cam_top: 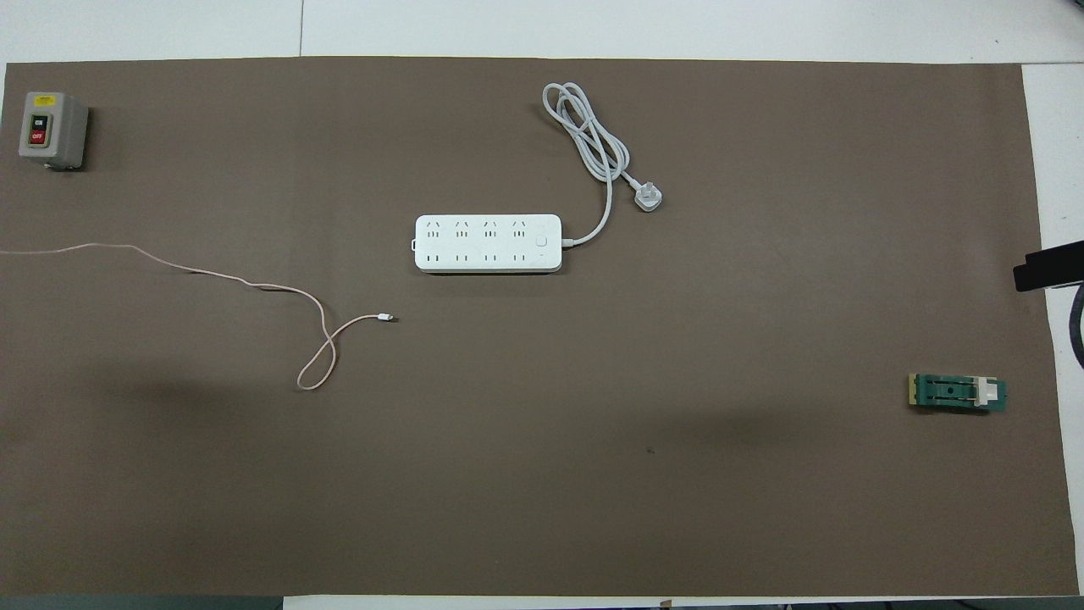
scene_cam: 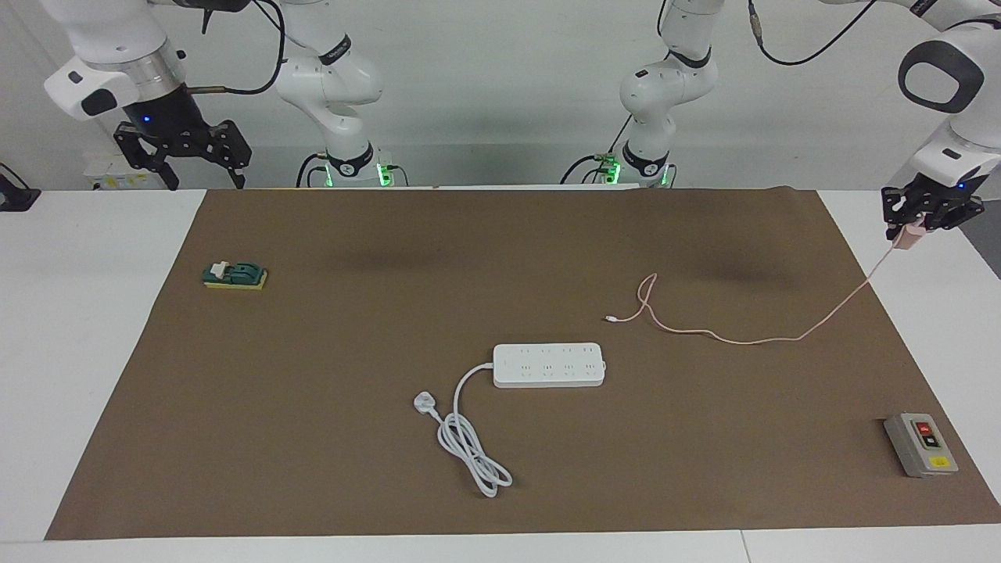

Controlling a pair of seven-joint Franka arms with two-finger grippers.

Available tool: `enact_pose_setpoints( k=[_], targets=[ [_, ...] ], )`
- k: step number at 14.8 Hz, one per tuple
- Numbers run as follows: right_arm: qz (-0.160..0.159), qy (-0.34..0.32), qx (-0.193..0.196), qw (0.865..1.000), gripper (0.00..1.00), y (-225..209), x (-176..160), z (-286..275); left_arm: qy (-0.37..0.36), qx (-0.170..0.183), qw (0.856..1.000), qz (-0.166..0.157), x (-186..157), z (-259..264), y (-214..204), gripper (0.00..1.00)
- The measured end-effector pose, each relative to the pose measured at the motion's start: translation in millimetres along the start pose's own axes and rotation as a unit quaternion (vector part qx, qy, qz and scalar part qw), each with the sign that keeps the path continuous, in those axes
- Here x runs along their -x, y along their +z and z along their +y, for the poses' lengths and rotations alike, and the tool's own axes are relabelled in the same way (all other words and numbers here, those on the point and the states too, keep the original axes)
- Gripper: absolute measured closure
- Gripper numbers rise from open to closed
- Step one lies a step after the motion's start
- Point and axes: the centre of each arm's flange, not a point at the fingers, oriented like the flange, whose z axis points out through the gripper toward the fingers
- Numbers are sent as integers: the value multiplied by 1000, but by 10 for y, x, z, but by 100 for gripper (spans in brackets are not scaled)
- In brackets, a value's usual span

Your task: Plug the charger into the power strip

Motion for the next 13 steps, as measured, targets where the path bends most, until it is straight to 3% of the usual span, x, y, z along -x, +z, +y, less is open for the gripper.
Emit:
enact_pose_setpoints(
  k=[4,7,10,13],
  targets=[
    [-1,0,-1,1000,0,1,1,-1,-135,8,991,-5,-301,393,-16,68],
    [-12,0,-2,1000,0,20,25,-4,-242,12,970,-8,-647,923,-67,68],
    [-14,-1,-2,1000,0,23,30,-10,-378,31,925,-9,-934,1470,-130,68],
    [-15,-1,-2,1000,0,22,32,-18,-515,48,856,-12,-1174,2036,-212,68]
  ],
)
